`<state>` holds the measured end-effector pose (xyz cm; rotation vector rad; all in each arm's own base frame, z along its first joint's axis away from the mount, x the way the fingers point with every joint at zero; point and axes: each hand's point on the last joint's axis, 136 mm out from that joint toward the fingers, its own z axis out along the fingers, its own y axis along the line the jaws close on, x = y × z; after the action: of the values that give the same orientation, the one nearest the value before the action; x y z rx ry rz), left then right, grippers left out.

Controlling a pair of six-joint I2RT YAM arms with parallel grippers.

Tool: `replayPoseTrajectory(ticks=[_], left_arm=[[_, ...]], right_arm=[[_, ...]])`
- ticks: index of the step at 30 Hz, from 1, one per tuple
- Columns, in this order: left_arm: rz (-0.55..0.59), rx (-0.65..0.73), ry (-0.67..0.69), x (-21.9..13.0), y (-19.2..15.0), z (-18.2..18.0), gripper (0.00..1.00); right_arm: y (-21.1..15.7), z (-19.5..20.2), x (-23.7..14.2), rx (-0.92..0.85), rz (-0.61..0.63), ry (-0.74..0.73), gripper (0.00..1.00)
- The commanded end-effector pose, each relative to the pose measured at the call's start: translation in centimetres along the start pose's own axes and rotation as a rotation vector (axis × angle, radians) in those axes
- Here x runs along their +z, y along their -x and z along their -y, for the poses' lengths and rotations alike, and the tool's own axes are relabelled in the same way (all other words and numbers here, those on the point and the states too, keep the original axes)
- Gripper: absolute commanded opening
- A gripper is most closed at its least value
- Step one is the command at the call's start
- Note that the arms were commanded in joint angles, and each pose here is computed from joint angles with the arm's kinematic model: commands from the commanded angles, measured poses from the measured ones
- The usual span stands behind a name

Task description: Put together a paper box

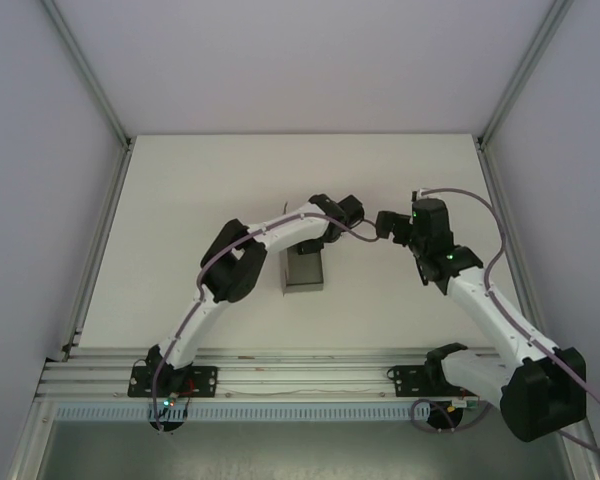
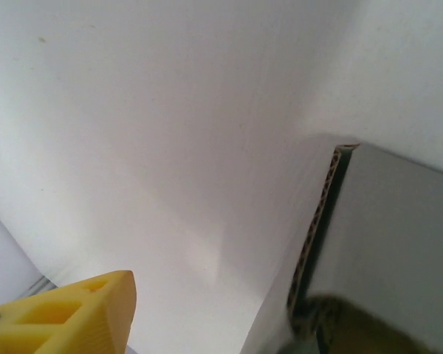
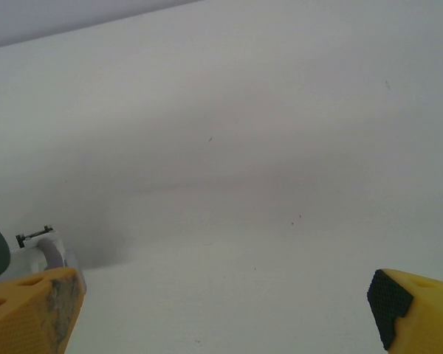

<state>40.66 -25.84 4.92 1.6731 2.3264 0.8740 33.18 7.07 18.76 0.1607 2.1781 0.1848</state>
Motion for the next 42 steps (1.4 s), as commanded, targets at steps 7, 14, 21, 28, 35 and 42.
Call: replayPoseTrajectory(ticks=[7,14,21,28,35,42], left_arm=[[0.247,-0.092,0.009,-7.4,-0.4,-3.8,0.77],[0.551,-0.511,0.058,-13.5,-0.7,-12.4,1.0],[0.71,-1.208,0.015,-15.4,-9.0,-19.7,1.0],[0.728,-1.61,-0.038,-10.4,-18.1,-15.0,1.0],[0.572,-1.695,-0.042,-6.1,-22.2,-8.7,1.0],[0.548,-1.697,0.022,-6.2,-24.0,-8.1,1.0]], right_arm=[[1.3,-0.2,-2.0,0.005,0.076,0.036,1.0],[2.7,0.1,-2.7,0.005,0.115,0.021,1.0],[1.3,-5.5,-1.2,-0.22,0.026,0.314,1.0],[-7.3,-14.6,1.6,-0.804,-0.289,0.708,0.99],[-10.5,-18.3,7.4,-1.02,-0.508,0.78,0.92],[-12.7,-19.5,10.7,-1.045,-0.571,0.844,0.75]])
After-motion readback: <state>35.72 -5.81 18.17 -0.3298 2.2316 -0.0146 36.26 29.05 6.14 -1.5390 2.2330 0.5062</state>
